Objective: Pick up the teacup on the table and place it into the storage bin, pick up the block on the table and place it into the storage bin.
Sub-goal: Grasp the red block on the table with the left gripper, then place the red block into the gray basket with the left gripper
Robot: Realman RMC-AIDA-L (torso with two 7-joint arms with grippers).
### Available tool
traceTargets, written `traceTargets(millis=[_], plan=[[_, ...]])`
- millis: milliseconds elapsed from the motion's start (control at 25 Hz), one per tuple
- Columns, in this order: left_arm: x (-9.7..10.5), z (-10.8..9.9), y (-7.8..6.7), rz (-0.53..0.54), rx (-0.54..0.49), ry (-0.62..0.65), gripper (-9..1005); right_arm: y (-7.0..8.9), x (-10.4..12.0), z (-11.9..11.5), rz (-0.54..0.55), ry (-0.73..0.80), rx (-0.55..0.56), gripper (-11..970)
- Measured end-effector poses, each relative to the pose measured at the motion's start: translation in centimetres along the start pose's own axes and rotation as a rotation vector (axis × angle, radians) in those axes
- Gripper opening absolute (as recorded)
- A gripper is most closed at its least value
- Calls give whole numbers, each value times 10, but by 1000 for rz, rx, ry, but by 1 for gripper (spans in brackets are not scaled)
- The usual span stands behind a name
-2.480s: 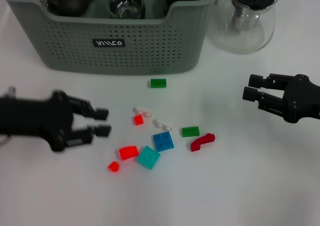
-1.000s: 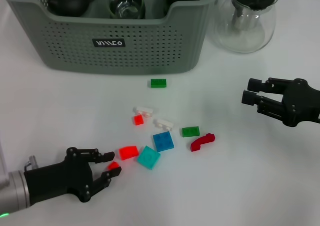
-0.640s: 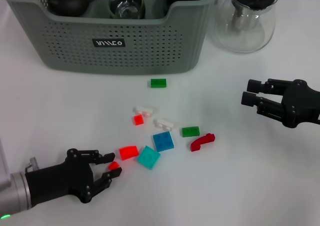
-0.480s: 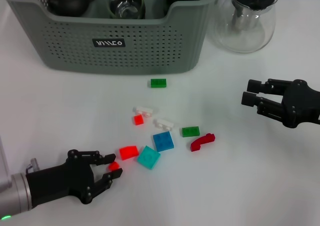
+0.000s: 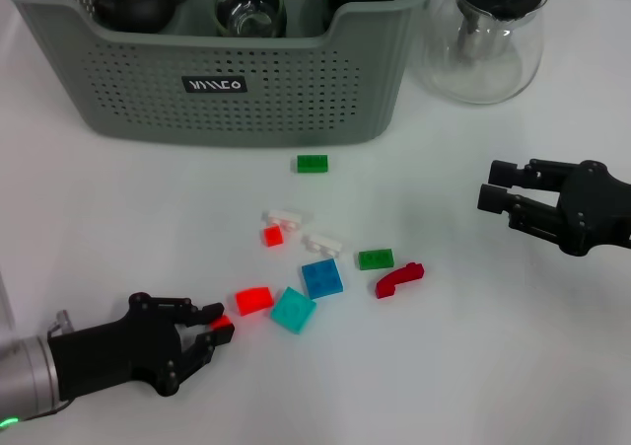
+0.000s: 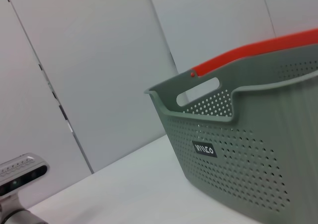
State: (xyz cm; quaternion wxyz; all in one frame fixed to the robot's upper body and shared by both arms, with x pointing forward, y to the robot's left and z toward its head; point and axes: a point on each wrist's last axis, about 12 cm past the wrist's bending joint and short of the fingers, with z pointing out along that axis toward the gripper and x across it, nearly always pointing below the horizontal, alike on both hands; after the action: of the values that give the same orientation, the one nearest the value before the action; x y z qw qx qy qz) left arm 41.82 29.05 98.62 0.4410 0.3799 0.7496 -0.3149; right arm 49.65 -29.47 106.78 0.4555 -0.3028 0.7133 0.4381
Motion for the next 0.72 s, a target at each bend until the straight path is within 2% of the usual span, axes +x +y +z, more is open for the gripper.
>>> traceTargets(millis=[200,400,600,720], plan=[[-1,-1,2,-27,0,2,225,0,1,-1,4,1,0,424],[-12,-20,5,-62,5,-89,215,0,1,-1,5,1,1,423],[-33,-36,21,-149,36,-185,226,0,0,0,3,0,0,423],[-54,-36,32,-188,69,-257,232,-1,-1,1,0,0,0,423]])
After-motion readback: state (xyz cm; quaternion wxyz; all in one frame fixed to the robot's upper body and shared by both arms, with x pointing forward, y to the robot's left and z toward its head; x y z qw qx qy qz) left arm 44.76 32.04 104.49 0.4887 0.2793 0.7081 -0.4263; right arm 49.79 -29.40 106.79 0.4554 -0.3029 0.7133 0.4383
